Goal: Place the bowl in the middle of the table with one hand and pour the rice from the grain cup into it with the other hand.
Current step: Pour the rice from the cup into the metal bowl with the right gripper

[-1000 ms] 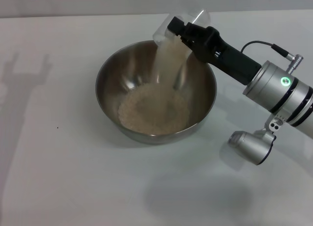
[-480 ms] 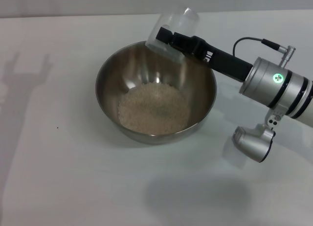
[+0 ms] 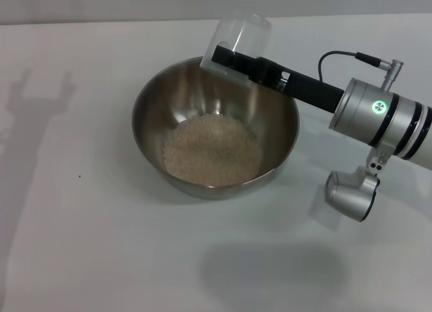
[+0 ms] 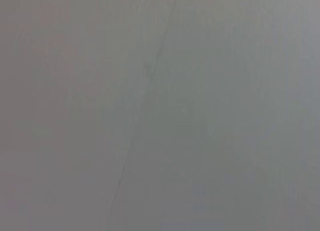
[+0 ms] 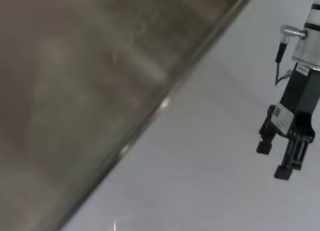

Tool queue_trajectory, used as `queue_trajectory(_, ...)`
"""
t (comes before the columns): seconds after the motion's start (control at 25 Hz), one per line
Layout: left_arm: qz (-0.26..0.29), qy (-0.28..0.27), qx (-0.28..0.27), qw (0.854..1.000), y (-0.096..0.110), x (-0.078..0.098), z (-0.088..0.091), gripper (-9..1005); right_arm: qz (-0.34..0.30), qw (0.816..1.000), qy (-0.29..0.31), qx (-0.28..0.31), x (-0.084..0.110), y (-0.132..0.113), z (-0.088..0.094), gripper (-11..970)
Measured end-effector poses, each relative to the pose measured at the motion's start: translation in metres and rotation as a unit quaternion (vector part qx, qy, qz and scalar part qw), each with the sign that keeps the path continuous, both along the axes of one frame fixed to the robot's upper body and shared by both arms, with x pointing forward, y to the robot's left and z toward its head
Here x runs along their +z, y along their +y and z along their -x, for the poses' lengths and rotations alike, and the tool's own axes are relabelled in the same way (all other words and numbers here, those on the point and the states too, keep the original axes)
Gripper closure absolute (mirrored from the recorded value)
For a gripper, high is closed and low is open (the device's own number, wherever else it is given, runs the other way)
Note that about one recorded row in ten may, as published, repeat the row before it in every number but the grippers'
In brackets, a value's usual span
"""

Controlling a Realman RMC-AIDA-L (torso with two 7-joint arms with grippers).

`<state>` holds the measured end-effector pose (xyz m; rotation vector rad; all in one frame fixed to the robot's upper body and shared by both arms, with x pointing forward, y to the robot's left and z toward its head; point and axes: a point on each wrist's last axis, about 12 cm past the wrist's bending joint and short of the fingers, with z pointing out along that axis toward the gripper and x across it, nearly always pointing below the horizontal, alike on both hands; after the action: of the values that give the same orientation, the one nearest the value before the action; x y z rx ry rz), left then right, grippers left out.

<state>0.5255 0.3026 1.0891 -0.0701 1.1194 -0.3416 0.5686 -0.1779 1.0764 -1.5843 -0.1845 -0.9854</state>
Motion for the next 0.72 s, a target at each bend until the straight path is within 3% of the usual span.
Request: queue_trajectory(0.72,0.002,-0.001,0.004,1.0,0.0019,-0.0002,0.001,135,-0.024,1.0,0.001,-0.01,-0.0002,0.0011,0.004,947)
